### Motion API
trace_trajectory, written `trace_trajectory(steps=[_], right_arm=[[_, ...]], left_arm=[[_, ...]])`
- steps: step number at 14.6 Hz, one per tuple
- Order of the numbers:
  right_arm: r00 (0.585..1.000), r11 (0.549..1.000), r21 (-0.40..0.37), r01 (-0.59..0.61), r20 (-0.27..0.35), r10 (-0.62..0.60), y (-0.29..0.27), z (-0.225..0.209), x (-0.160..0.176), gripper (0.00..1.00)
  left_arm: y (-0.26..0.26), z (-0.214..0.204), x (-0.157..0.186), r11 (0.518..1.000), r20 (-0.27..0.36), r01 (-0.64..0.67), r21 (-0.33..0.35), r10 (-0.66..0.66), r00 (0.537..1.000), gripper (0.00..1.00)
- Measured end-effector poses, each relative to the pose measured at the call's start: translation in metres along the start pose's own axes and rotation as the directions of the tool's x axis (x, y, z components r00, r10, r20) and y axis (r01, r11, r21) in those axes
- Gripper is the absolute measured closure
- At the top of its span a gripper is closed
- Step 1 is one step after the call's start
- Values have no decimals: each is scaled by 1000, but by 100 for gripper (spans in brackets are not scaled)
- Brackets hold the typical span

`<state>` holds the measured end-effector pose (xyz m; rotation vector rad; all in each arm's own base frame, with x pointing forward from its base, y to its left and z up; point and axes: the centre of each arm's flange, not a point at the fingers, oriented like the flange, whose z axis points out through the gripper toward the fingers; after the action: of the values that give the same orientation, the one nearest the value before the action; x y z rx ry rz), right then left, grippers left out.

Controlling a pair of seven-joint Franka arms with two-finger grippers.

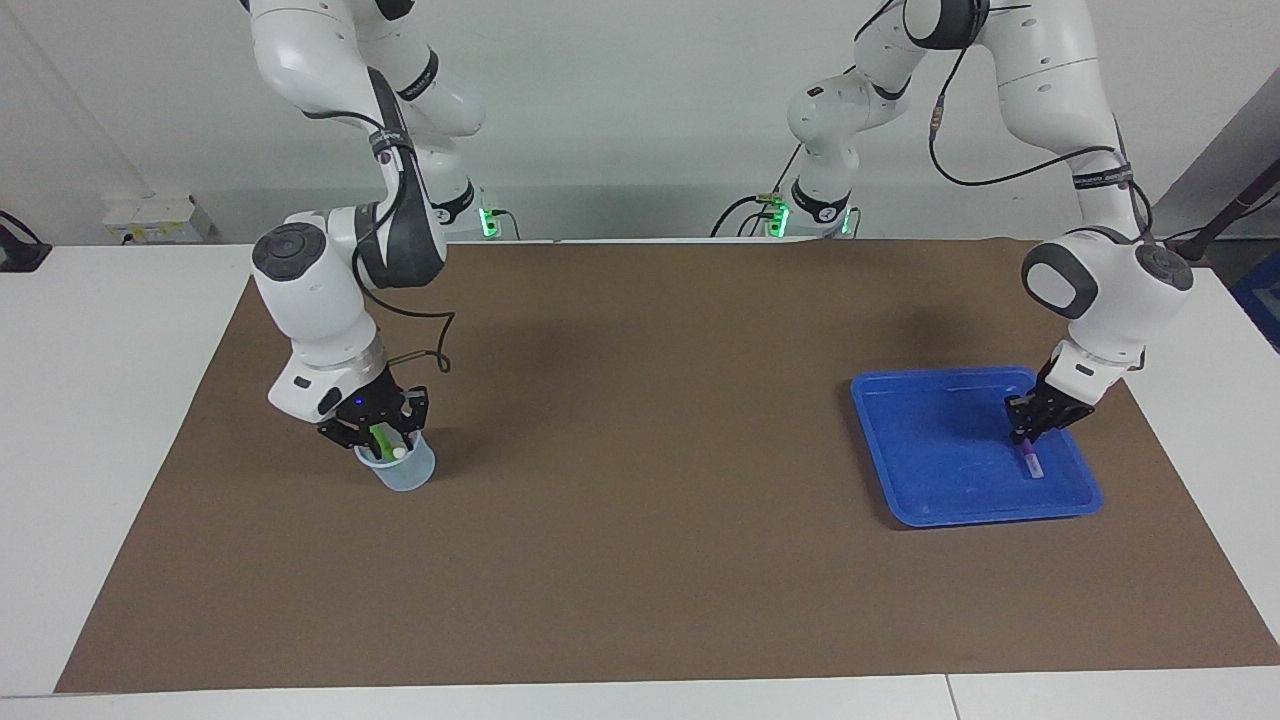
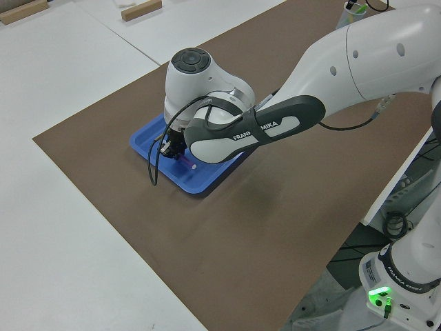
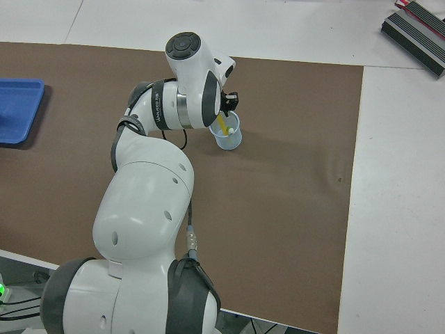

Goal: Right arm passes pens to left for tray arrangement
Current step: 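Release the purple pen in the tray while the right gripper enters the cup, then grasp the yellow pen with the right gripper and lift it out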

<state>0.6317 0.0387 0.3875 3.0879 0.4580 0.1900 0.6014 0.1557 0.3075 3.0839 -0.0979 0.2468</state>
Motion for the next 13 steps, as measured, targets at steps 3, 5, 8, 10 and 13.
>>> trace_trajectory(steps=[3, 5, 8, 10, 13], right_arm=[[1000, 1000, 1, 1, 1, -1, -1, 1, 0, 63], [1000, 1000, 1, 2, 1, -2, -1, 1, 0, 67], [1000, 1000, 2, 4, 1, -4, -3, 1, 1, 78], [1000, 1000, 2, 4, 0, -4, -3, 1, 1, 81], [1000, 1000, 2, 4, 0, -4, -3, 0, 1, 82]], left_arm=[[0, 2, -1, 1000, -4, 1, 2, -1, 1000, 82], [0, 3, -1, 1000, -8, 1, 4, -1, 1000, 80], [-2, 2, -1, 1000, -9, 4, 6, -4, 1000, 53], [-3, 2, -1, 1000, -8, 5, 6, -5, 1000, 33], [-3, 3, -2, 1000, -8, 5, 6, -5, 1000, 14]])
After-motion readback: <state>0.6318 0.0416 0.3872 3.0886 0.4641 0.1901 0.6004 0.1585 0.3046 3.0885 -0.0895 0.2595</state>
